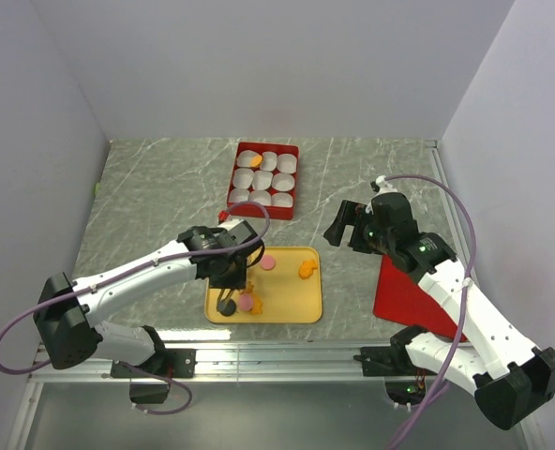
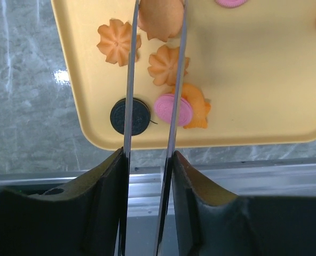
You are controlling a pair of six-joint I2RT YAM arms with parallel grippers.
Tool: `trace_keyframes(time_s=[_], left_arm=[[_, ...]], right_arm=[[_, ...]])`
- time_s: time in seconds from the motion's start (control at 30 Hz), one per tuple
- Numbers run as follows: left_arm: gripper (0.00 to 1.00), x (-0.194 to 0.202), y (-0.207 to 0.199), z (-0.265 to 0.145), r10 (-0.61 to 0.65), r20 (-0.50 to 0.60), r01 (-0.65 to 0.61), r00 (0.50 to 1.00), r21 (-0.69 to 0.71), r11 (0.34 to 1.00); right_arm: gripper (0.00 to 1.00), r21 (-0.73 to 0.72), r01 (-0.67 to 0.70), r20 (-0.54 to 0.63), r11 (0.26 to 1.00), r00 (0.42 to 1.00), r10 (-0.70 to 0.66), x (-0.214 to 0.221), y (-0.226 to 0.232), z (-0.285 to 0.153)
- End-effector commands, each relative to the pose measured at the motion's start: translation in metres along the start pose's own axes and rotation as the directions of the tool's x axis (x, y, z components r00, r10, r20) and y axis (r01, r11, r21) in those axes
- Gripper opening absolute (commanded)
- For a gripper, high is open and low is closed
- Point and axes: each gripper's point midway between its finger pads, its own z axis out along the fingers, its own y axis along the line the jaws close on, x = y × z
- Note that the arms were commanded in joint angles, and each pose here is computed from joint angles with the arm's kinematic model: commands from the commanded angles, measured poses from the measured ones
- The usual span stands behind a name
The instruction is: Pack the cookies
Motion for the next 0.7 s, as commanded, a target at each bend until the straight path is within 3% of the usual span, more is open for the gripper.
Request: trace_keyframes(time_s=[0.0, 0.17, 0.33, 0.67], left_arm=[[0.42, -0.030, -0.014, -0.033, -0.029, 0.087, 0.025, 0.996, 0.049, 0.998], [0.43, -0.064, -0.020, -0.052, -0.004, 0.168, 0.001, 0.986, 0.020, 1.000], [0.41, -0.092, -0.029, -0.045, 0.038, 0.189, -0.036, 0.981, -0.014, 0.999], [0.41, -0.197, -0.025, -0.041, -0.032, 0.306, 0.037, 0.952, -0.012, 0.999]], right_arm=[[1.00, -0.004, 0.011, 0.015, 1.000, 1.000, -0.011, -0.002, 0.001, 0.004], [1.00, -0.004, 0.017, 0.013, 1.000, 1.000, -0.017, -0.002, 0.001, 0.005], [1.00, -0.002, 0.025, 0.018, 1.000, 1.000, -0.025, -0.005, 0.002, 0.005], [1.00, 0.031, 0.050, 0.062, 0.998, 0.997, -0.052, -0.019, 0.000, -0.002]])
